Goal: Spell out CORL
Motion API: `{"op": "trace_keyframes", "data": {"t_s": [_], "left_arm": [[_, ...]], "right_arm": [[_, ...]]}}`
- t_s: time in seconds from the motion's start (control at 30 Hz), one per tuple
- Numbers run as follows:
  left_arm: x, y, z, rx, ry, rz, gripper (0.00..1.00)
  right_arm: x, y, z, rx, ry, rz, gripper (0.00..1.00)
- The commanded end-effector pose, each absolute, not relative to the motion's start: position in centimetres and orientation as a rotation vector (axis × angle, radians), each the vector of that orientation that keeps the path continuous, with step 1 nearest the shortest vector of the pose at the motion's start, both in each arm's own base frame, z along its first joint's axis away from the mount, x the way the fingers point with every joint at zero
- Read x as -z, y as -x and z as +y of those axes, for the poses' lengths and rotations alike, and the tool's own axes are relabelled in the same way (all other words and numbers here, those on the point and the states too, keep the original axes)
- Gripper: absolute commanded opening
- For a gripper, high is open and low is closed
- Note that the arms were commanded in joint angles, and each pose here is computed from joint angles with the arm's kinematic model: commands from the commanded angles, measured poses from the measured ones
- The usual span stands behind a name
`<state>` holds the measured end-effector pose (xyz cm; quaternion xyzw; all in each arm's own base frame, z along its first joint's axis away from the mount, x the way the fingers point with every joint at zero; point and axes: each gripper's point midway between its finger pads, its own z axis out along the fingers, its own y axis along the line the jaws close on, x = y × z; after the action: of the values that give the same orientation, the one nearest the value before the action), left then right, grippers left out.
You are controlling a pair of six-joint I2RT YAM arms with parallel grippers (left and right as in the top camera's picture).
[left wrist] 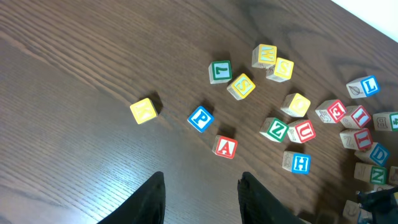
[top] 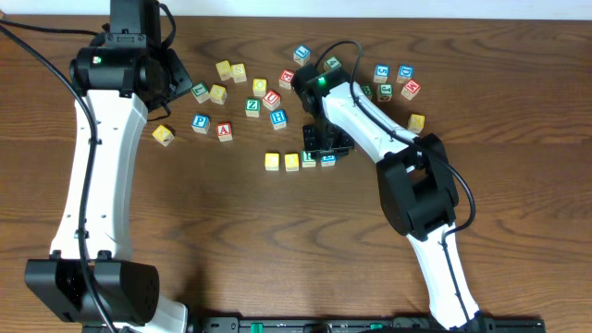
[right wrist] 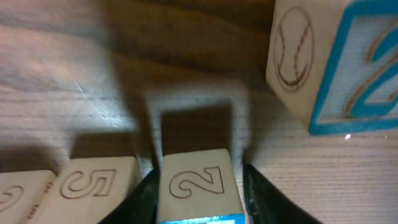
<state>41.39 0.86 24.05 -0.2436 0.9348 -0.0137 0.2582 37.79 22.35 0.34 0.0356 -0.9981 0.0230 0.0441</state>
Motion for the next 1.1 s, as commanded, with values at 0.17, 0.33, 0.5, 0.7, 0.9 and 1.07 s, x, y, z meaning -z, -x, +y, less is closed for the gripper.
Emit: {"op": "trace_keyframes", "data": {"t_s": [0.17, 0.33, 0.5, 0.7, 0.9, 1.07], "left_arm": [[-23.3, -41.3, 1.1, 0.015, 0.649, 2.558, 0.38], [-23.3, -41.3, 1.1, 0.014, 0.649, 2.560, 0.38], [-23.2, -41.0, 1.1, 0.010, 0.651, 2.571, 0.38], [-22.1, -39.0, 0.8, -0.006, 0.659, 2.664, 0.09], [-15.2, -35.7, -2.2, -0.026, 0.580, 2.870, 0.08], [-10.5, -35.6, -6.9, 0.286, 0.508, 2.910, 0.07]], "right_arm": [[-1.8, -37.7, 23.0, -0.005, -0.073, -3.059, 0.40], [-4.7, -38.5, 23.2, 0.036, -0.114, -3.108, 0.39], [-10.1, -39.6, 22.3, 0.121, -0.120, -3.215, 0.41], [-14.6, -39.7, 18.4, 0.086, -0.090, -3.282, 0.34], [-10.7, -38.6, 16.7, 0.014, -0.081, -3.173, 0.01], [-7.5, -38.7, 17.3, 0.065, -0.083, -3.170, 0.01]]}}
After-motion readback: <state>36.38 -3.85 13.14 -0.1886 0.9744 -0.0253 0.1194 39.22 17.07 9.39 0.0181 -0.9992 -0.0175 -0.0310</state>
